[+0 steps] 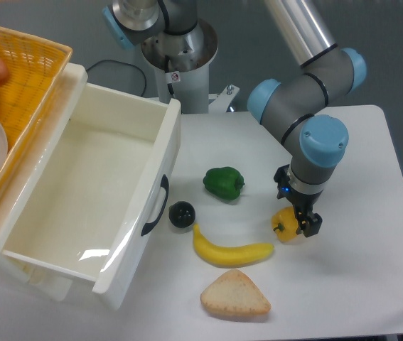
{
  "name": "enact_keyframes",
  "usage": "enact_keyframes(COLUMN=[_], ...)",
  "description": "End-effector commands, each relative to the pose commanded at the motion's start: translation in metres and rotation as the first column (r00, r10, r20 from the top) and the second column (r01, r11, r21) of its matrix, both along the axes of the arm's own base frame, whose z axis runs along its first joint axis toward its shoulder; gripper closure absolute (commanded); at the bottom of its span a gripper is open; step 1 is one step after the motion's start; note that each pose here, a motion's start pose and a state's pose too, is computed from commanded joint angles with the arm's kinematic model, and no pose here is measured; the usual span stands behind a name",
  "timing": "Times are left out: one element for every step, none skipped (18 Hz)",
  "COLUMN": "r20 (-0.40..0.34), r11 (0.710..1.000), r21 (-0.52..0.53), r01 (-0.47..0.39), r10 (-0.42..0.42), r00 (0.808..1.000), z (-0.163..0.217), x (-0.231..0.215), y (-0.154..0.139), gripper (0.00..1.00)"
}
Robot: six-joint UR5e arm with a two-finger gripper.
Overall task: Pick up the yellow pepper
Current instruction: 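Close the gripper fingers on the yellow pepper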
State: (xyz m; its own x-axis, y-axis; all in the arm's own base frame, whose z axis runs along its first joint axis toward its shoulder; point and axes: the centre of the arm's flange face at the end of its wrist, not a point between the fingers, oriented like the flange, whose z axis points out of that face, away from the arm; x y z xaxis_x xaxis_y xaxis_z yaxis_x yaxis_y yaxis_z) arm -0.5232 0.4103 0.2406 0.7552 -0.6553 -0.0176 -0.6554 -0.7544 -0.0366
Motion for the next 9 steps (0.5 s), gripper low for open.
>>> enact_keyframes(r20=[0.006,0.01,0.016,0.021,0.028,0.031,0.034,0.036,0.038], r11=[1.0,1.0,1.0,1.0,1.0,1.0,1.0,1.0,1.0], r21=[-0.001,-0.003,-0.006,-0.009,-0.012,-0.014,-0.015,-0.016,-0.017], r01=[-0.002,-0.008,-0.008,-0.009,-0.012,-0.017,-0.017,-0.015,-0.017], r10=[0.002,0.008,0.008,0.009,0.012,0.017,0.017,0.016,0.017], r00=[1.0,1.0,1.0,1.0,1.0,0.999,0.999,0.999,0.999], z=[-0.004,-0.006,-0.009,-0.012,-0.016,-0.018,-0.02,-0.022,-0.023], x=[0.0,-0.002,-0.001,0.001,0.0,-0.002,-0.002,-0.002,-0.002], y=[-0.001,-0.003,-0.005,-0.006,-0.008,-0.01,-0.01,-0.01,-0.011], gripper=[0.0,0.0,0.0,0.0,0.0,0.0,0.0,0.0,0.0])
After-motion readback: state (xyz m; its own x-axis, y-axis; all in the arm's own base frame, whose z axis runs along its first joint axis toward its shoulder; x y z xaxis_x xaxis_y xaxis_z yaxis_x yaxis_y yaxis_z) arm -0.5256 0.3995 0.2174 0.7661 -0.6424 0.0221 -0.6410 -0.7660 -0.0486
